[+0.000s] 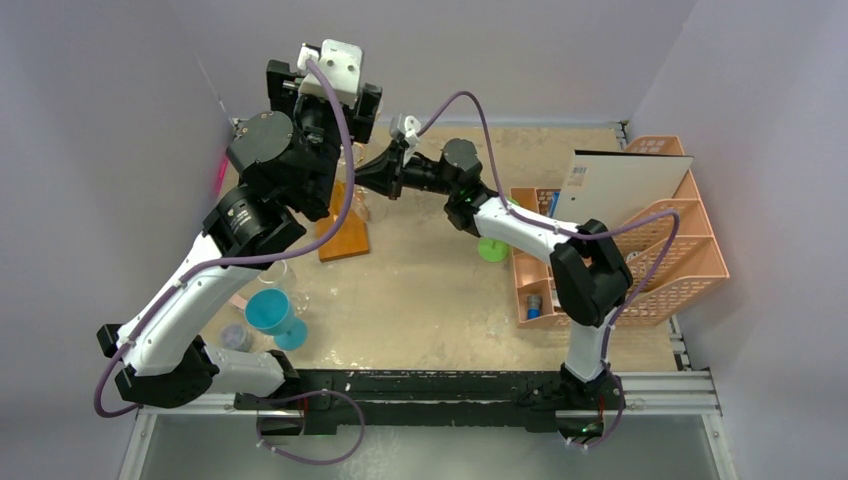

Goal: Place the wine glass upside down on the wine glass rack

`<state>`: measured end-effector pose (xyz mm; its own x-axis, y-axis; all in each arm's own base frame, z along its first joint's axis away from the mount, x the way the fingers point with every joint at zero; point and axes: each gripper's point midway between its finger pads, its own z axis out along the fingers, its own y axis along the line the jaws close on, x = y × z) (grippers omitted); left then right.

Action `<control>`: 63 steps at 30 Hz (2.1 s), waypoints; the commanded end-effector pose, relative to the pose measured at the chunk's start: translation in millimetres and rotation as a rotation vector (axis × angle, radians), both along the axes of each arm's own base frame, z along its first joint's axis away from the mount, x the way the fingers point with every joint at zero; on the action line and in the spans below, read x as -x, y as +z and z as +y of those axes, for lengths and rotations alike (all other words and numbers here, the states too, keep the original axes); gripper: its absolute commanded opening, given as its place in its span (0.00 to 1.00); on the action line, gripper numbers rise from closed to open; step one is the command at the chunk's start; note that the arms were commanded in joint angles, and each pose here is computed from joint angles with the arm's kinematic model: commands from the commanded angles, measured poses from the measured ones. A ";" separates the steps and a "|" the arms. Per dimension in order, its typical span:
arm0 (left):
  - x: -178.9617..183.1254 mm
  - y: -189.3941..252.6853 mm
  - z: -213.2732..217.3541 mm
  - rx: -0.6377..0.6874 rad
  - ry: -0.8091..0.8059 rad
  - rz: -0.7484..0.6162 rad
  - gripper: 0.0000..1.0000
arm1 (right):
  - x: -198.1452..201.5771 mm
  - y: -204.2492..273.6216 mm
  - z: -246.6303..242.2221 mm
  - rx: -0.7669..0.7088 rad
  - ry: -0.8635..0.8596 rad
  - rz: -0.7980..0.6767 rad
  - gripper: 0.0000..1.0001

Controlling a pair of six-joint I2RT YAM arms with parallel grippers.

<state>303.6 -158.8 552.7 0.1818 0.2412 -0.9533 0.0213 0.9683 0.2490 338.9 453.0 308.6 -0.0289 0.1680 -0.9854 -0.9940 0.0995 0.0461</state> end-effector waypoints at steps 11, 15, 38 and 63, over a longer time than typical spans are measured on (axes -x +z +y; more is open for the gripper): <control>4.4 0.4 0.5 0.057 -0.024 0.012 0.76 | -6.1 55.7 -21.3 -0.131 -0.165 -0.101 0.00; 4.5 -1.4 -0.7 0.061 -0.030 0.017 0.76 | -15.3 51.6 -21.5 -0.116 -0.206 -0.068 0.00; 7.4 0.6 1.5 0.070 -0.037 0.024 0.76 | -25.6 27.3 -12.7 -0.053 -0.208 0.021 0.45; 13.4 -54.8 -84.3 0.079 -0.409 0.236 0.91 | -3.0 18.9 -189.5 0.212 -0.904 0.189 0.68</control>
<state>296.9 -216.5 511.4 0.0766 0.1644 -0.9834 0.3303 0.9264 0.1806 322.4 327.7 337.9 -0.0596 0.1128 -0.9918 -0.7801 0.6147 0.1168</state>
